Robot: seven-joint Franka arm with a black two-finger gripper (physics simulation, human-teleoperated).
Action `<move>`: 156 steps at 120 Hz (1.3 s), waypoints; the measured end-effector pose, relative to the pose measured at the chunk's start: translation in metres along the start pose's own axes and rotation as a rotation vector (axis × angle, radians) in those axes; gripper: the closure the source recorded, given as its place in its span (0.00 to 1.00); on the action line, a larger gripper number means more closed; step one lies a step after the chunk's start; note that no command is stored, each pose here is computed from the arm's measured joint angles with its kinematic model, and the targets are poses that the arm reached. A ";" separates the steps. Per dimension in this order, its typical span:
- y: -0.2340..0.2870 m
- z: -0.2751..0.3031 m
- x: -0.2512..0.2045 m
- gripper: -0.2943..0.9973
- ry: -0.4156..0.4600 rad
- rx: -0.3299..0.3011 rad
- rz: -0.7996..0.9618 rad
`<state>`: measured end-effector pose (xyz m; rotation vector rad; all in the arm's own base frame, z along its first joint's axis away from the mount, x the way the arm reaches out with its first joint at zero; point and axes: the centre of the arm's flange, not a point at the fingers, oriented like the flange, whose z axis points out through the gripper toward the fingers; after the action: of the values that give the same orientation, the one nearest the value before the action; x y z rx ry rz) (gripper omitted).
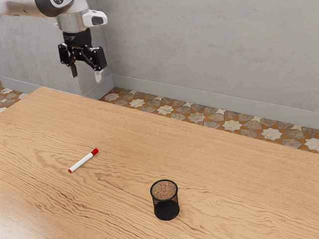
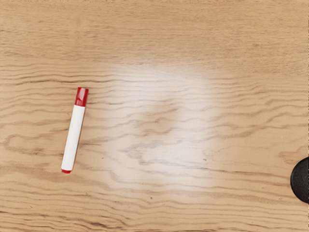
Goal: Put the marker into the pen holder.
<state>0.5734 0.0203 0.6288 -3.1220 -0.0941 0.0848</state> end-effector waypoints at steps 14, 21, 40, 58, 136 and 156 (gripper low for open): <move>0.005 -0.008 -0.002 0.23 0.012 0.009 0.009; 0.007 -0.007 -0.002 0.23 0.013 0.016 0.012; -0.017 0.038 0.004 0.23 -0.055 0.057 -0.026; -0.039 0.130 0.021 0.23 -0.154 0.083 -0.057; -0.086 0.326 0.030 0.23 -0.029 0.081 -0.029; -0.111 0.344 0.033 0.23 -0.010 0.054 0.000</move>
<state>0.5810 0.1386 0.2861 -3.0675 -0.0898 0.1018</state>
